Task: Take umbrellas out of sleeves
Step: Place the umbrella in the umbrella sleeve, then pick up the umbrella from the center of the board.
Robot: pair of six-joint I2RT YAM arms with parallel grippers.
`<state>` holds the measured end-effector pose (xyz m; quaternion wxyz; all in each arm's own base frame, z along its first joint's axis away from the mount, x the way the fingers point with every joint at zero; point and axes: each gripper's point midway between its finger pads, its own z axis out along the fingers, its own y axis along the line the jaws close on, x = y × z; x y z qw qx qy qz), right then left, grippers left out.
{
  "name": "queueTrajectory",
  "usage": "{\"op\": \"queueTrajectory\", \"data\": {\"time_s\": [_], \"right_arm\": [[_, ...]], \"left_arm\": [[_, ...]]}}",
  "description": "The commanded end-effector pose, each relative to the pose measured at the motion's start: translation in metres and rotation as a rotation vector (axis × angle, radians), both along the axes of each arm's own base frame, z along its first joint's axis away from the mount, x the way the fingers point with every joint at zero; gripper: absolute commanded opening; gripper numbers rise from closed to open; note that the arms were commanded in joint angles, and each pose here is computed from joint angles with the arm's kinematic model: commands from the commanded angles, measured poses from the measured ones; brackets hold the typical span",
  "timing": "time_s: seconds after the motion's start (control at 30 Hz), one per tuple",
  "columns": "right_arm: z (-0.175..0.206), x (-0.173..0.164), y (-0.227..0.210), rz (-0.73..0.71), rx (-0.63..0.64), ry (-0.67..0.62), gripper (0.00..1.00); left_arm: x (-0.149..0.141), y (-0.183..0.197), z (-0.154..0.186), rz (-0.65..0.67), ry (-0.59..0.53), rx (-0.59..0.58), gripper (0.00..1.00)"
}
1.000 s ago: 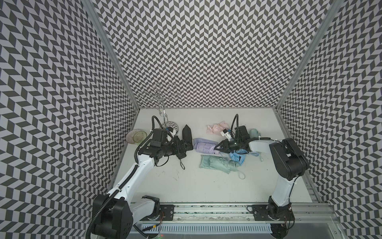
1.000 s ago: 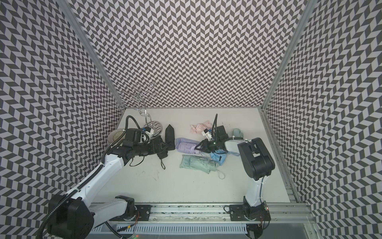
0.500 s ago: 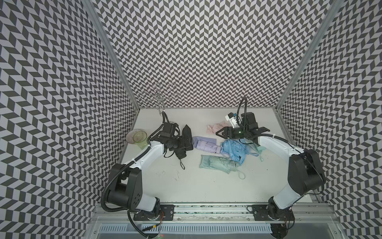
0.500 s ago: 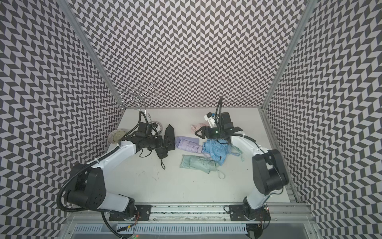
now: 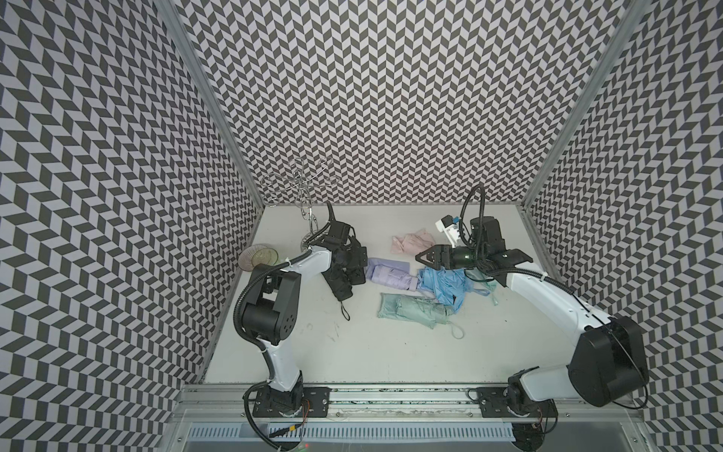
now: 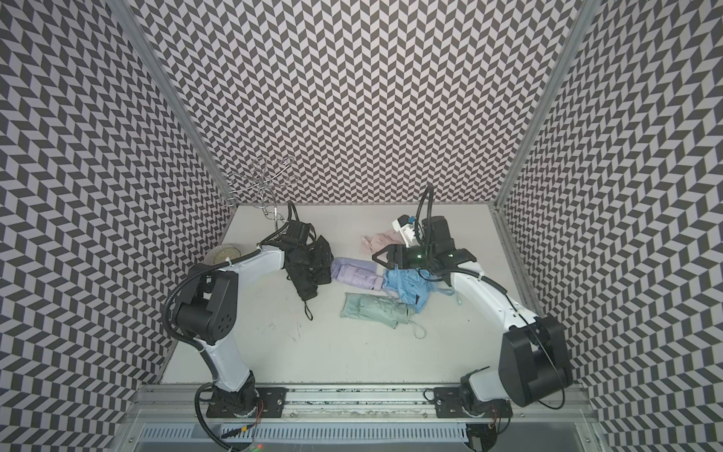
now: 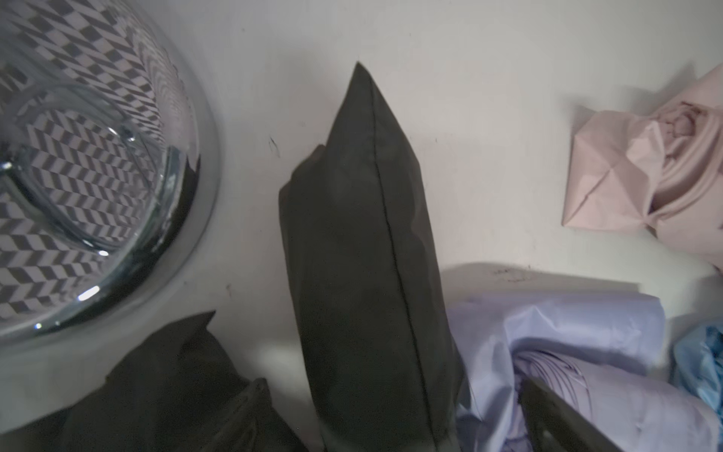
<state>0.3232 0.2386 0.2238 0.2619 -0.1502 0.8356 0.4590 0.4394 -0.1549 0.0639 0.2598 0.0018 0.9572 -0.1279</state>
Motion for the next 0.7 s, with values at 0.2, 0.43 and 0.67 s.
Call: {"op": "queueTrajectory", "data": {"time_s": [0.2, 0.43, 0.67], "right_arm": [[-0.007, -0.016, -0.002, 0.034, 0.006, 0.015, 0.76], [-0.015, -0.02, -0.003, 0.044, -0.006, 0.034, 0.76], [-0.015, -0.022, -0.003, 0.046, -0.012, 0.033, 0.76]], "left_arm": [[0.038, -0.003, -0.015, 0.018, -0.055, 0.055, 0.94], [0.055, -0.009, -0.025, 0.034, -0.049, 0.047, 0.85], [0.045, -0.014, -0.04, 0.023, -0.002, 0.015, 0.48]]}}
